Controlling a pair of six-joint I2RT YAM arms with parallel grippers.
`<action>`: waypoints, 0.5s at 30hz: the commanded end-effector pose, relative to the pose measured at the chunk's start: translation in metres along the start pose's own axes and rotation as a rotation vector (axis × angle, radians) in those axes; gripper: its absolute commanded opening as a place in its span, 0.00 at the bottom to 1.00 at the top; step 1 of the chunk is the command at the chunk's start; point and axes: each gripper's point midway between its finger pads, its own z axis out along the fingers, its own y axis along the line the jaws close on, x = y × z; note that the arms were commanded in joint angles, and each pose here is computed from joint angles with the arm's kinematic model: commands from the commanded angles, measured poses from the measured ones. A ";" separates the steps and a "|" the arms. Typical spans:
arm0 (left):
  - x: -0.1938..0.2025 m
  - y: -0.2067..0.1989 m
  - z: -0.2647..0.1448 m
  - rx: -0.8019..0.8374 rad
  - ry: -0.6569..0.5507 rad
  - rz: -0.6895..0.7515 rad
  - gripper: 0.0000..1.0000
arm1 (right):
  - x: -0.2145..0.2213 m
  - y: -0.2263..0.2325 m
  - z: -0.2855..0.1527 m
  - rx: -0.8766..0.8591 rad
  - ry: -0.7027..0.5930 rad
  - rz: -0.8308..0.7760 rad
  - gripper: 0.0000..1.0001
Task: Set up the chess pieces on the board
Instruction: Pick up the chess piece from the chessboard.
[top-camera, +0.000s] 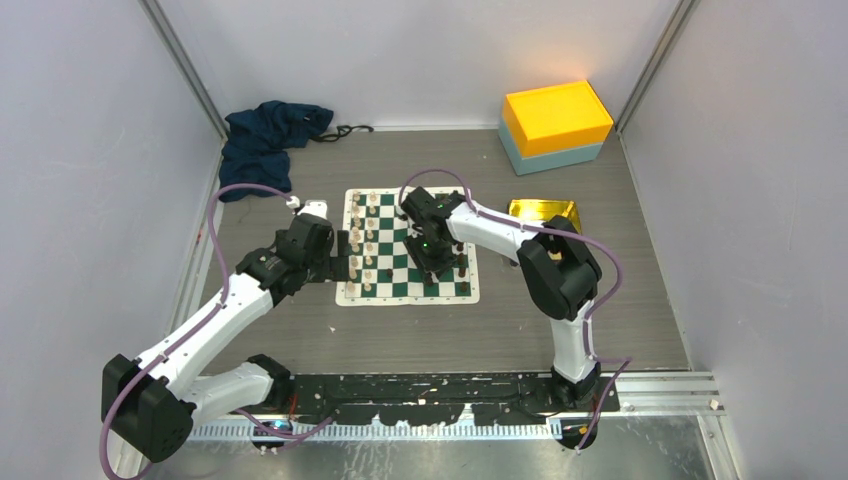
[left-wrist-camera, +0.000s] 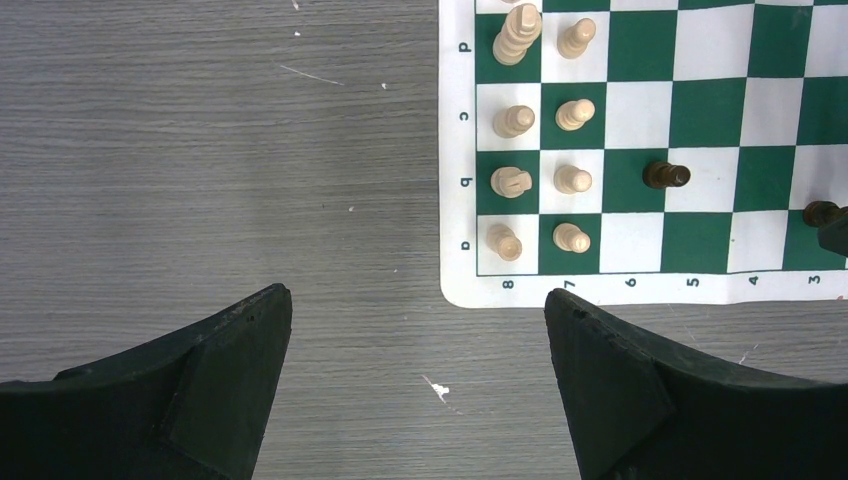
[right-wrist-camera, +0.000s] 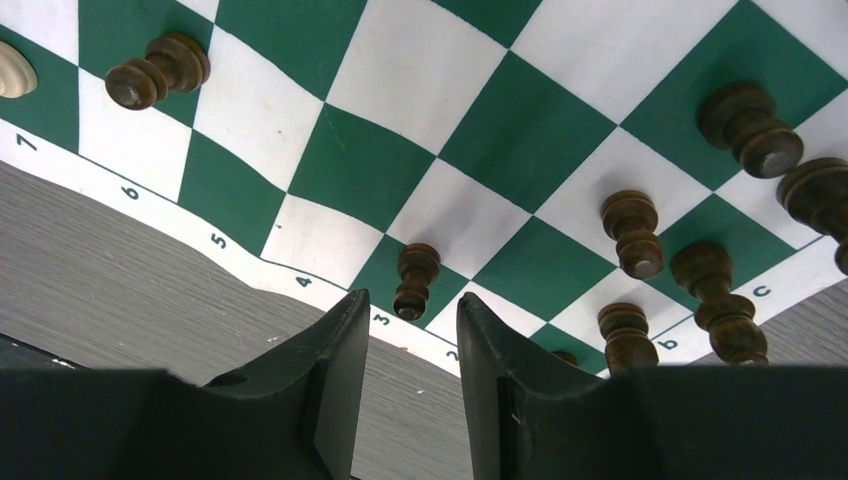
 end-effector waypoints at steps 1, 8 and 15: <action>-0.010 -0.003 -0.003 0.021 -0.041 -0.031 0.98 | -0.006 0.007 0.002 -0.021 -0.023 0.001 0.43; -0.010 -0.003 -0.002 0.019 -0.039 -0.029 0.98 | -0.007 0.007 0.005 -0.022 -0.018 0.004 0.38; -0.012 -0.003 -0.002 0.017 -0.043 -0.026 0.98 | -0.009 0.007 0.006 -0.018 -0.020 -0.002 0.28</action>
